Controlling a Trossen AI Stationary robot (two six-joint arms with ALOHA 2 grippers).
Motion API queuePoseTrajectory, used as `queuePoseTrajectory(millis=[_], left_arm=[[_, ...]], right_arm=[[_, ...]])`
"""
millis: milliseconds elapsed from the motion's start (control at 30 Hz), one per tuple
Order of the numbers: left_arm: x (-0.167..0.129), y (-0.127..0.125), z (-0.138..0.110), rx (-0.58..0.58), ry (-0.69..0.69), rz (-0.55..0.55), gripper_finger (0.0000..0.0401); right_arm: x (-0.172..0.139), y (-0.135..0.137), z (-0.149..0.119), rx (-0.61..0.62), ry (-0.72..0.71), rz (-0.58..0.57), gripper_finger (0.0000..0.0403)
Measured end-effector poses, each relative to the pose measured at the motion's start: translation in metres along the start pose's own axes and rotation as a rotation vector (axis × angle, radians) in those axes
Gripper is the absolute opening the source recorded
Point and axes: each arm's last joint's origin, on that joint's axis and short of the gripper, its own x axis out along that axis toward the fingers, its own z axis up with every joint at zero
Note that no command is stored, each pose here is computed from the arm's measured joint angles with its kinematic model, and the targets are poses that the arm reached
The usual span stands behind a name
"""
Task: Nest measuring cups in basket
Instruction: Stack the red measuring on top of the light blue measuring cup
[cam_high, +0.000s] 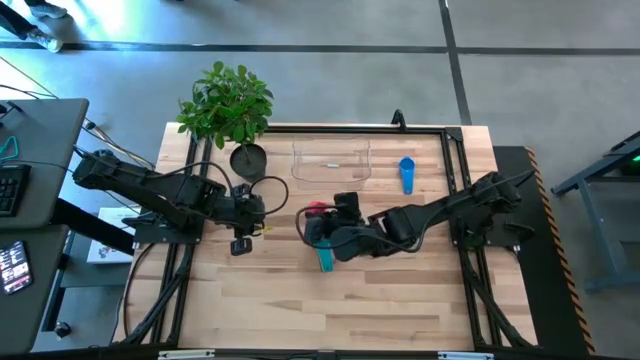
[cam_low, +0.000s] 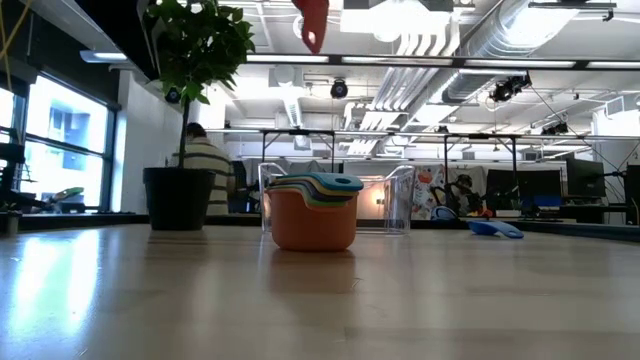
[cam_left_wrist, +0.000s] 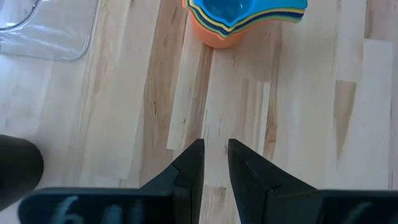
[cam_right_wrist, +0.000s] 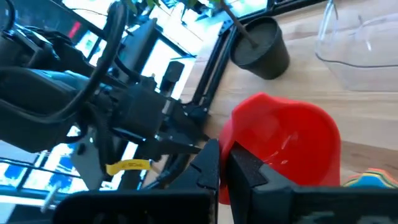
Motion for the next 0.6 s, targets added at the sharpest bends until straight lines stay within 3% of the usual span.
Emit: queuePoseTrajectory(millis=[267, 600], left_arm=[[0.000, 0.000, 0.000, 0.001, 0.001, 0.000, 0.0062], [0.000, 0.000, -0.001, 0.002, 0.005, 0.002, 0.0062]], right_arm=[[0.009, 0.004, -0.008, 0.102, 0.023, 0.047, 0.0000], [0.029, -0.008, -0.033, 0.178, 0.133, -0.024, 0.0000]])
